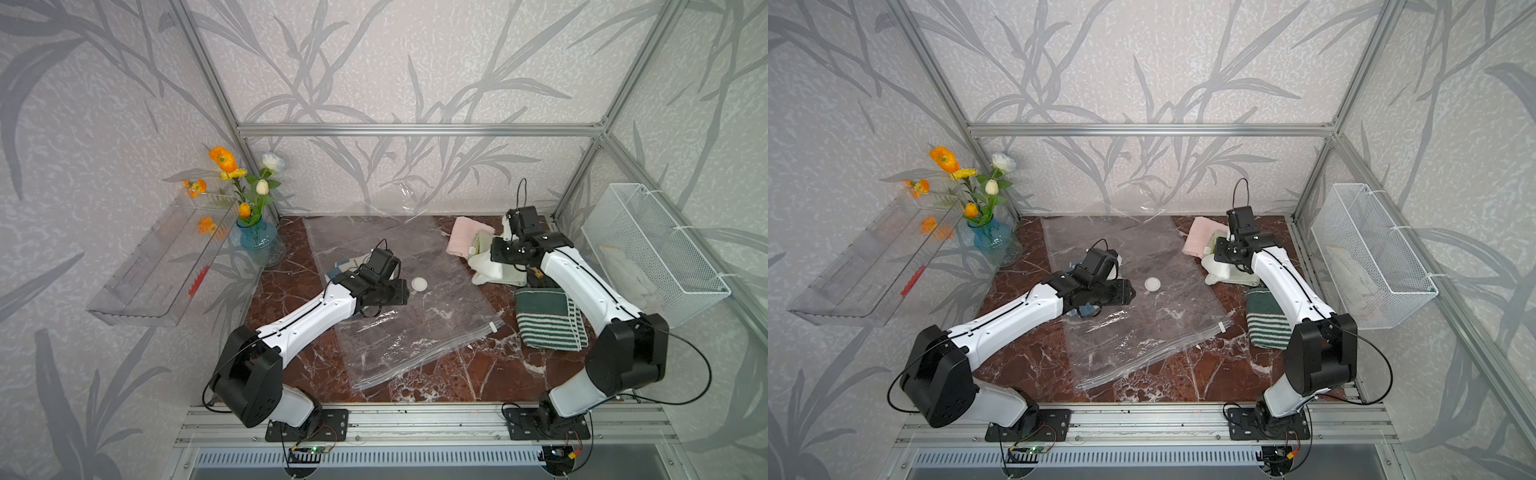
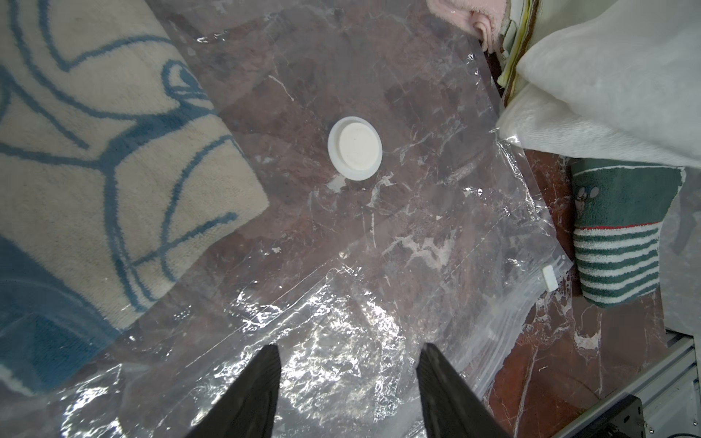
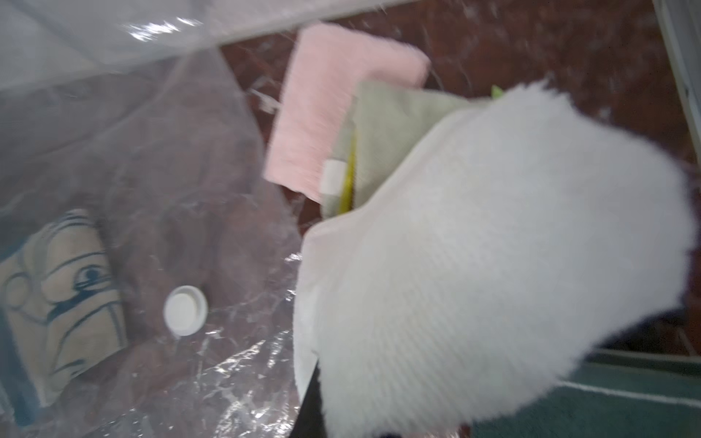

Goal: Place the folded towel into the vacuum bag
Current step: Pick up the towel from the center of the board, then place the towel in the vacuum bag.

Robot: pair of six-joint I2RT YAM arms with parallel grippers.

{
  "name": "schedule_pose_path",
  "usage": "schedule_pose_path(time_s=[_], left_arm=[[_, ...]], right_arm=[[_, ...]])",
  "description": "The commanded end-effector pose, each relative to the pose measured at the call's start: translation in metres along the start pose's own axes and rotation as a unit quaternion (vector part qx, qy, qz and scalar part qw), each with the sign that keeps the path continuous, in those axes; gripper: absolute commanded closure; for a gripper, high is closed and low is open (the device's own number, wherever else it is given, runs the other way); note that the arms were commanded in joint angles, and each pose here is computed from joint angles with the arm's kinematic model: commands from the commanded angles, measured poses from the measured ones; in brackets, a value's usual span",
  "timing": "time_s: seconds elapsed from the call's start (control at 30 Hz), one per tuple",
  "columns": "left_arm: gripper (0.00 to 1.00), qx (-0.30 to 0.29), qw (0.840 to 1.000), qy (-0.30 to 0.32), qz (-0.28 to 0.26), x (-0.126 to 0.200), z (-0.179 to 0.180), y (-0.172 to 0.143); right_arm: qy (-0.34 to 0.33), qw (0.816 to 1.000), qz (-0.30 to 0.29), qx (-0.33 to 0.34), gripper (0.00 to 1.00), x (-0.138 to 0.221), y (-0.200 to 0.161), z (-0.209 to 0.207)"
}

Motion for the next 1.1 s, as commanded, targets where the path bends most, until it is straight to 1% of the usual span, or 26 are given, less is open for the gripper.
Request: schedule_pose_path(time_s=[0.0, 0.07, 0.1, 0.13, 0.2, 0.27, 0.33, 0.37, 0.4, 0.47, 0.5, 0.53, 0.57, 0.6, 0.63, 0.7, 0.77, 0.83, 0.9, 0.93, 1.0, 1.07], left_arm=[[0.41, 0.033, 0.998, 0.029, -0.055, 0.027, 0.02, 0.014], [0.41, 0.061, 0.994, 0.043, -0.082, 0.04, 0.038, 0.022], [0.41, 0.075, 0.992, 0.048, -0.091, 0.046, 0.047, 0.026], [0.41, 0.089, 0.989, 0.053, -0.101, 0.053, 0.057, 0.029], [0.41, 0.104, 0.986, 0.061, -0.118, 0.064, 0.071, 0.034], [0.41, 0.105, 0.984, 0.069, -0.127, 0.071, 0.078, 0.035], [0.41, 0.103, 0.984, 0.069, -0.126, 0.072, 0.079, 0.034], [0.41, 0.103, 0.985, 0.066, -0.121, 0.069, 0.078, 0.033], [0.41, 0.1, 0.987, 0.053, -0.116, 0.066, 0.076, 0.032], [0.41, 0.104, 0.989, 0.028, -0.104, 0.058, 0.07, 0.031], [0.41, 0.109, 0.989, 0.019, -0.096, 0.053, 0.068, 0.03], [0.41, 0.11, 0.99, 0.011, -0.089, 0.05, 0.064, 0.029], [0.41, 0.111, 0.991, 0.008, -0.081, 0.047, 0.063, 0.029], [0.41, 0.109, 0.992, 0.005, -0.07, 0.045, 0.06, 0.028], [0.41, 0.106, 0.993, 0.002, -0.056, 0.043, 0.056, 0.025], [0.41, 0.096, 0.995, -0.01, -0.025, 0.036, 0.048, 0.017], [0.41, 0.091, 0.995, -0.029, 0.015, 0.025, 0.036, 0.001], [0.41, 0.098, 0.992, -0.047, 0.059, 0.008, 0.024, -0.022], [0.41, 0.105, 0.988, -0.063, 0.093, -0.012, 0.011, -0.044], [0.41, 0.108, 0.986, -0.065, 0.108, -0.024, 0.006, -0.055], [0.41, 0.103, 0.985, -0.053, 0.129, -0.042, 0.002, -0.068], [0.42, 0.096, 0.986, -0.036, 0.135, -0.054, 0.002, -0.073]], right_arm=[[0.049, 0.993, 0.009, 0.108, 0.97, 0.046, 0.01, 0.052], [0.146, 0.981, 0.003, 0.13, 0.97, 0.06, 0.011, 0.097], [0.197, 0.972, 0.004, 0.128, 0.97, 0.065, 0.009, 0.113], [0.249, 0.962, 0.003, 0.117, 0.97, 0.071, 0.007, 0.128], [0.357, 0.93, 0.0, 0.089, 0.97, 0.079, 0.001, 0.152], [0.415, 0.907, 0.018, 0.071, 0.97, 0.072, -0.014, 0.163], [0.45, 0.89, 0.064, 0.048, 0.94, 0.044, -0.041, 0.164], [0.456, 0.885, 0.088, 0.036, 0.92, 0.028, -0.056, 0.163], [0.446, 0.886, 0.119, 0.028, 0.89, 0.005, -0.074, 0.159], [0.413, 0.893, 0.178, 0.03, 0.78, -0.037, -0.109, 0.151], [0.392, 0.894, 0.212, 0.033, 0.66, -0.058, -0.127, 0.146], [0.35, 0.903, 0.246, 0.038, 0.55, -0.078, -0.142, 0.136], [0.301, 0.912, 0.276, 0.048, 0.45, -0.091, -0.153, 0.124], [0.25, 0.919, 0.3, 0.061, 0.37, -0.1, -0.162, 0.111], [0.21, 0.925, 0.307, 0.073, 0.33, -0.102, -0.165, 0.101], [0.176, 0.934, 0.299, 0.086, 0.29, -0.092, -0.162, 0.092], [0.168, 0.94, 0.284, 0.091, 0.29, -0.076, -0.158, 0.092], [0.176, 0.941, 0.275, 0.09, 0.29, -0.062, -0.162, 0.1], [0.194, 0.938, 0.278, 0.07, 0.29, -0.059, -0.174, 0.105], [0.205, 0.94, 0.266, 0.058, 0.29, -0.053, -0.175, 0.106], [0.215, 0.94, 0.262, 0.041, 0.29, -0.056, -0.184, 0.108], [0.23, 0.937, 0.263, 0.02, 0.3, -0.061, -0.19, 0.112]])
Point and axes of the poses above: each gripper's point midway between its finger pads, its own x axis back along the fingers, its own z axis along the line the jaws close on, y = z × x, the point moved 4 cm from there along x, back along the fingers, and after that the axes turned 13 degrees about x, right-handed, at the moved point
